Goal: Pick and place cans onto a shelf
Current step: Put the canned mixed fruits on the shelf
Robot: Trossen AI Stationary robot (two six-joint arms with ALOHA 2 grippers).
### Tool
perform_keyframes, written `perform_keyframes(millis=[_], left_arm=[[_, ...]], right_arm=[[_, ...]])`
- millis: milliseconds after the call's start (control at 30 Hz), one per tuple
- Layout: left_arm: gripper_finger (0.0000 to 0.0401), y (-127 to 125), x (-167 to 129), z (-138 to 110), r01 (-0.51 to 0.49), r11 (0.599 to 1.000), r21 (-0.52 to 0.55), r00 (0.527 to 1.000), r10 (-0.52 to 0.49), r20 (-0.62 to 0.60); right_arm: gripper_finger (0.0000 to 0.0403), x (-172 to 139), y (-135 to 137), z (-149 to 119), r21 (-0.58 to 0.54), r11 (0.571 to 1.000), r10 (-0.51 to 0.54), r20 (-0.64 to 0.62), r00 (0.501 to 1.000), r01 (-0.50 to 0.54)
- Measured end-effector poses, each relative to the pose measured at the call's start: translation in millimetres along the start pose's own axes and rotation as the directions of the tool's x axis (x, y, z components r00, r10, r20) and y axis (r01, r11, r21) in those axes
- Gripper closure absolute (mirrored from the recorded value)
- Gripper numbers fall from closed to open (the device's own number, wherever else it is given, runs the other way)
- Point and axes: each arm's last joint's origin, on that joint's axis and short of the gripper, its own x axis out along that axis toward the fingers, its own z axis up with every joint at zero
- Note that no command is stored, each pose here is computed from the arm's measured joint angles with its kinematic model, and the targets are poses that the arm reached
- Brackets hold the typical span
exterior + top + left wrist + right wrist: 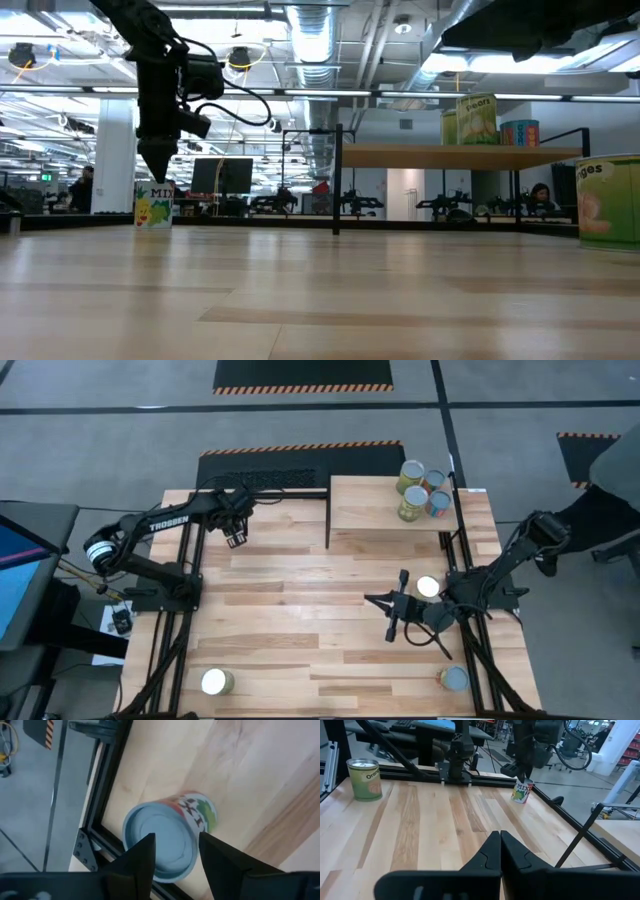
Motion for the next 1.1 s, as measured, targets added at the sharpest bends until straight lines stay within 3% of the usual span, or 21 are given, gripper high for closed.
perform_keyframes(millis=[200,500,633,833,1100], left_arm=[[0.0257,4.9,4.0,-2.2,0.052,0.999,-0.003,0.999,-0.052,0.007],[0.0262,4.0,17.8,-11.9,0.053,0.999,0.009,0.998,-0.052,-0.024],[0.0297,4.0,17.5,-11.8,0.052,0.998,0.029,0.998,-0.051,-0.023],[0.0383,1.6,15.5,-11.1,0.045,0.996,0.083,0.999,-0.044,-0.019],[0.0395,-12.4,-14.1,-13.4,0.073,0.984,0.164,0.989,-0.093,0.113]], right_arm=[[0.0391,0.0,0.0,0.1,0.002,1.0,0.0,0.0,1.0,0.0],[0.0391,0.0,0.0,0.1,0.008,1.0,0.0,0.0,1.0,0.0],[0.039,0.0,0.0,0.0,0.008,1.0,0.0,0.0,1.0,0.0],[0.0391,0.0,0.0,0.0,0.009,1.0,0.002,-0.001,1.0,-0.002],[0.0391,0.0,0.6,-0.3,0.007,1.0,0.024,-0.003,1.0,-0.024]])
